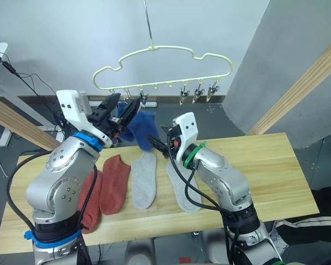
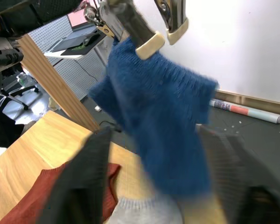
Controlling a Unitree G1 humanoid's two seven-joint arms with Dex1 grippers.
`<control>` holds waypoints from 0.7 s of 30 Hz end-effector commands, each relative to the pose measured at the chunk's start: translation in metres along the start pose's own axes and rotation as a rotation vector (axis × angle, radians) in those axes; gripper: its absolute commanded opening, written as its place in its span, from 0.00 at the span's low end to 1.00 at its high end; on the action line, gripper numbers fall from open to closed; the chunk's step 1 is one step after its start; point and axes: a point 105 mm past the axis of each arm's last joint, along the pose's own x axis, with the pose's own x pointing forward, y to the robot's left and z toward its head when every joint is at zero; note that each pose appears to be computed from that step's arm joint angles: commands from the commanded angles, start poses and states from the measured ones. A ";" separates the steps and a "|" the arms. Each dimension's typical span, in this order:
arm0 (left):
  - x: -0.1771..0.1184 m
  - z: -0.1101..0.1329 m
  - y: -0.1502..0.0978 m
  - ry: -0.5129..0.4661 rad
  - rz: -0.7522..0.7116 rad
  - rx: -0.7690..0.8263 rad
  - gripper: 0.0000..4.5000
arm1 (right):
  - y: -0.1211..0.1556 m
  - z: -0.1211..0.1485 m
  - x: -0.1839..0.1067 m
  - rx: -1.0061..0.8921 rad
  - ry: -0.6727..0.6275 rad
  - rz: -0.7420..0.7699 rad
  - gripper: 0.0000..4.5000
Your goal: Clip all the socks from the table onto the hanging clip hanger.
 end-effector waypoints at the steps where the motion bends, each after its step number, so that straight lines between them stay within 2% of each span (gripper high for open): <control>1: -0.009 0.014 0.002 -0.054 0.028 0.082 0.75 | 0.006 0.002 0.000 -0.041 0.004 0.026 0.75; 5: -0.018 0.010 0.003 -0.052 0.047 0.214 0.75 | 0.002 -0.010 -0.019 -0.134 0.068 0.050 0.75; 10: -0.024 -0.003 -0.017 -0.055 -0.004 0.320 0.75 | -0.001 -0.011 -0.056 -0.216 0.103 0.106 0.75; 16: -0.023 -0.017 -0.030 -0.092 0.007 0.323 0.75 | 0.002 -0.003 -0.103 -0.335 0.127 0.230 0.75; 21: -0.017 -0.029 -0.047 -0.109 -0.011 0.322 0.75 | -0.004 0.008 -0.126 -0.294 0.123 0.232 0.75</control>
